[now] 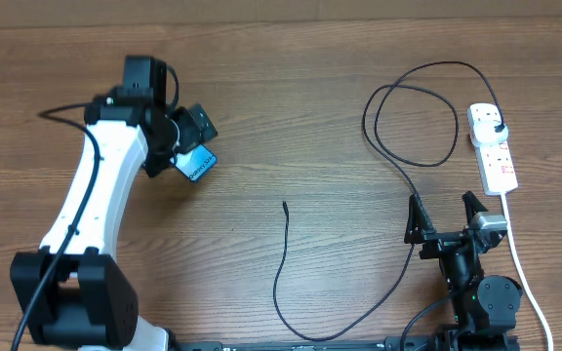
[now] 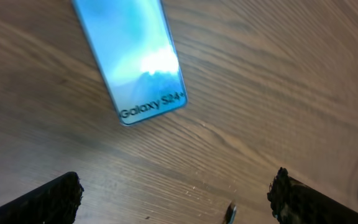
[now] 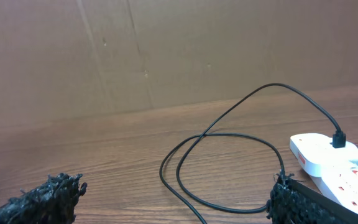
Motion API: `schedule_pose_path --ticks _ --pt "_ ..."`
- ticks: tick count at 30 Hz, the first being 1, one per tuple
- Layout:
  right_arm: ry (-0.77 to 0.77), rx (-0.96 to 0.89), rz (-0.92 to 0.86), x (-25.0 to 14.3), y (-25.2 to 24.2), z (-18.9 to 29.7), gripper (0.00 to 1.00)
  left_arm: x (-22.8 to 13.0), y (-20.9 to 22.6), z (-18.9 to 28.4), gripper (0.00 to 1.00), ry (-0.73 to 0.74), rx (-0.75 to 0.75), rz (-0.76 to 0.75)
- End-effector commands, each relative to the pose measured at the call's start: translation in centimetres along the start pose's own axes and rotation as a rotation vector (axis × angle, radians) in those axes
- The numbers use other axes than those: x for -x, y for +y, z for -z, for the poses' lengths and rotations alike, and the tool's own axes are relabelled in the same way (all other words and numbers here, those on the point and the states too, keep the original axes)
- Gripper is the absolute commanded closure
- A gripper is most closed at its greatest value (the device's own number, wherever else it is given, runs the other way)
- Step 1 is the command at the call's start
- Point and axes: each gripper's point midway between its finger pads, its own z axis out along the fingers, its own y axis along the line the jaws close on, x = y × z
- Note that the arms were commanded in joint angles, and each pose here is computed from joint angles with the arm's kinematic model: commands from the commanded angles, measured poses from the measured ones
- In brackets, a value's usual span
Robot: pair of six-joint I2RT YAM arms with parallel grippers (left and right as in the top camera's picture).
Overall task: Plug charger to phone and switch on socket
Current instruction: 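Lower the left gripper onto the phone and align with its edges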
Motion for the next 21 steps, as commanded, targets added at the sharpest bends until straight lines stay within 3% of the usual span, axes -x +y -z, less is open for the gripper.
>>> schedule_pose_path --ticks 1,13,21 --pt "-0.003 -0.004 0.007 -0.2 -0.1 0.0 0.00 2.3 0.1 0.5 0.00 -0.059 0.077 0.150" --pt "-0.004 -0.004 0.007 -0.2 -0.1 0.0 0.00 2.8 0.7 -4.9 0.00 0.013 0.157 0.294" --pt "-0.004 -0.004 0.007 -0.2 -0.1 0.0 0.00 2.2 1.9 -8.4 0.00 0.075 0.210 0.310"
